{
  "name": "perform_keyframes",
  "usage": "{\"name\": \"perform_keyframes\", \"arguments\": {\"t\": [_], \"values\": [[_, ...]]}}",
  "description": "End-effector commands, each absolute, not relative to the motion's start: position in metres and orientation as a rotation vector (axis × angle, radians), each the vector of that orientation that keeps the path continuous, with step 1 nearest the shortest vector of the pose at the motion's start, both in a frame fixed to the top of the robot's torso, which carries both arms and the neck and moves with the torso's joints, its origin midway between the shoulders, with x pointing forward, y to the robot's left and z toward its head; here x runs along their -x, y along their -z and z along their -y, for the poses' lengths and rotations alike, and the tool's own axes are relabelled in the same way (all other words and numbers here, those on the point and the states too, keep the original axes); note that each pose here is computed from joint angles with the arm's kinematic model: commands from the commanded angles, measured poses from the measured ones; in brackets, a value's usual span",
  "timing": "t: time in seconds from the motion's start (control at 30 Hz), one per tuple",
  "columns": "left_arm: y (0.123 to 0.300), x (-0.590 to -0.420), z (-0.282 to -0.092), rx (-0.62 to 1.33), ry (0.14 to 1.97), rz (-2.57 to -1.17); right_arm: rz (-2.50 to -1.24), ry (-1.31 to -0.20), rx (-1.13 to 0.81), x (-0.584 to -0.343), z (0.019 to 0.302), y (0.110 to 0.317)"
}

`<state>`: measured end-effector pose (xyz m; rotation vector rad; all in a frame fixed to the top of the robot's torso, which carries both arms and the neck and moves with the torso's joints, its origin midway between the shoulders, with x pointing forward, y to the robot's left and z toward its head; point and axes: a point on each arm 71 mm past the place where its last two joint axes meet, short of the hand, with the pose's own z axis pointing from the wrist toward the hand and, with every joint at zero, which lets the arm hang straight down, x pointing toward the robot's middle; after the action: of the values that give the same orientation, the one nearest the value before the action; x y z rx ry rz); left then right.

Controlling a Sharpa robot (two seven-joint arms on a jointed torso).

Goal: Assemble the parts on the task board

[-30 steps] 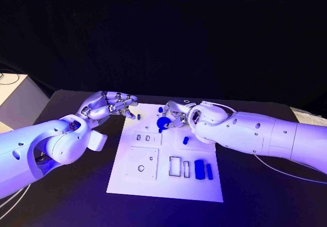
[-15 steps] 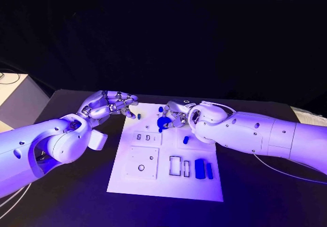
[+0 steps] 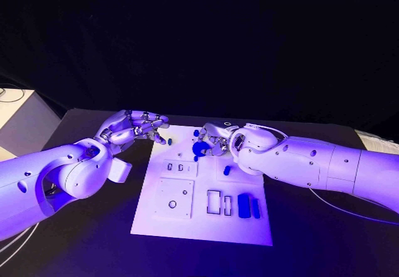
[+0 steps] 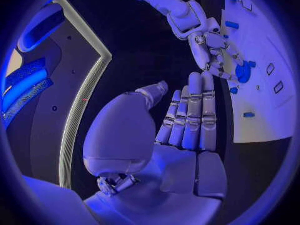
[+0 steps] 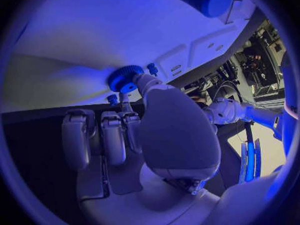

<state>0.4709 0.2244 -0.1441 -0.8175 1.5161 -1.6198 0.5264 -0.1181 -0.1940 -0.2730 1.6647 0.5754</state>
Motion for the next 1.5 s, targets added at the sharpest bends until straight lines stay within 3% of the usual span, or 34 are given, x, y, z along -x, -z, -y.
{"name": "perform_keyframes", "arguments": {"t": [0.03, 0.57, 1.5], "values": [[0.143, -0.47, -0.222, 0.805, 1.64, -1.522, -1.605, -0.587, 0.258, -0.526, 0.119, 0.192], [0.143, -0.471, -0.222, 0.805, 1.64, -1.523, -1.411, -0.625, 0.203, -0.52, 0.116, 0.178], [0.144, -0.471, -0.219, 0.803, 1.646, -1.527, -1.47, -0.6, 0.237, -0.528, 0.095, 0.19]]}}
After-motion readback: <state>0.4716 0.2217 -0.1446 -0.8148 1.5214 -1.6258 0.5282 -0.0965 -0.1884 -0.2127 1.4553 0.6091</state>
